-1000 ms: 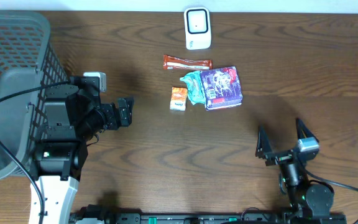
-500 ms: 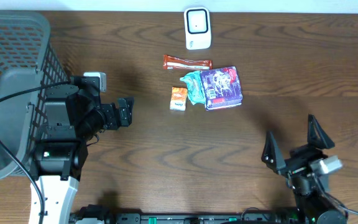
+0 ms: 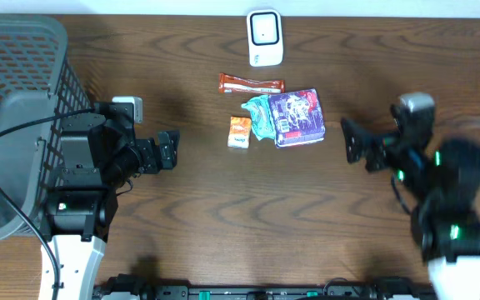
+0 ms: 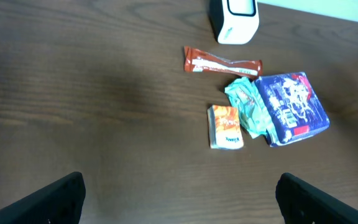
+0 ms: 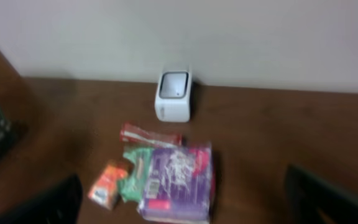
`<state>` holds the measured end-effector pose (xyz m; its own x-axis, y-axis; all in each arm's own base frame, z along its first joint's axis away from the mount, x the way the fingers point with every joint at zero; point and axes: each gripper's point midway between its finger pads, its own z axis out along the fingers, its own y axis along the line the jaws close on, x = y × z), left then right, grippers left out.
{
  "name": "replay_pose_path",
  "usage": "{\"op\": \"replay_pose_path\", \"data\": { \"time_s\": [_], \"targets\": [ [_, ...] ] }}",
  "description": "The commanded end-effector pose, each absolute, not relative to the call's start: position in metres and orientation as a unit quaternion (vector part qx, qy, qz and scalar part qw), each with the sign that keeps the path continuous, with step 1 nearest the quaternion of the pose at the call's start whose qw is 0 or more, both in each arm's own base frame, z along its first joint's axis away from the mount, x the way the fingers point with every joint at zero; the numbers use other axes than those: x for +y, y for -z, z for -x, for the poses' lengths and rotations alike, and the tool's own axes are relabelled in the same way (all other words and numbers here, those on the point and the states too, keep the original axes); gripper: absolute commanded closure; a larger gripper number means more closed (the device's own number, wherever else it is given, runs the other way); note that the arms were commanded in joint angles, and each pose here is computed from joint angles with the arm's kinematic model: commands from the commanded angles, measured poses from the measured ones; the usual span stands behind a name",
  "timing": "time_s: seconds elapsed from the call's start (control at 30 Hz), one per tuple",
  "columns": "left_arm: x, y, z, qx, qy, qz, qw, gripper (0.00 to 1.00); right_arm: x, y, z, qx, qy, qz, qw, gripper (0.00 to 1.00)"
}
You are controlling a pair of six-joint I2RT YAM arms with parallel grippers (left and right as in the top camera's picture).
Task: Scan the item barcode
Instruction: 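Move the right gripper toward the purple Carefree package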
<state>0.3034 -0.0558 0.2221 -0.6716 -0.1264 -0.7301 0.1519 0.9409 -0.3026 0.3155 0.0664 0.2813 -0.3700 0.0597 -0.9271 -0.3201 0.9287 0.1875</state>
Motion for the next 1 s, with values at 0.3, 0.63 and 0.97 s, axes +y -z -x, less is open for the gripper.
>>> {"op": "replay_pose_path", "data": {
  "time_s": [0.3,0.63,0.97],
  "targets": [
    [-0.056,-0.219,-0.303,0.899,0.171,-0.012,0.403,0.03,0.151,-0.243,-0.347,0.832,-0.439,0.138,0.310,0.01],
    [-0.056,-0.219,-0.303,0.899,0.171,-0.012,0.403,0.03,0.115,-0.174,-0.380,0.940,-0.216,-0.022,0.264,0.04],
    [-0.056,-0.219,-0.303,0.899,0.171,-0.012,0.403,0.03,0.101,-0.155,-0.401,0.975,-0.134,-0.005,0.178,0.01]
  ]
}}
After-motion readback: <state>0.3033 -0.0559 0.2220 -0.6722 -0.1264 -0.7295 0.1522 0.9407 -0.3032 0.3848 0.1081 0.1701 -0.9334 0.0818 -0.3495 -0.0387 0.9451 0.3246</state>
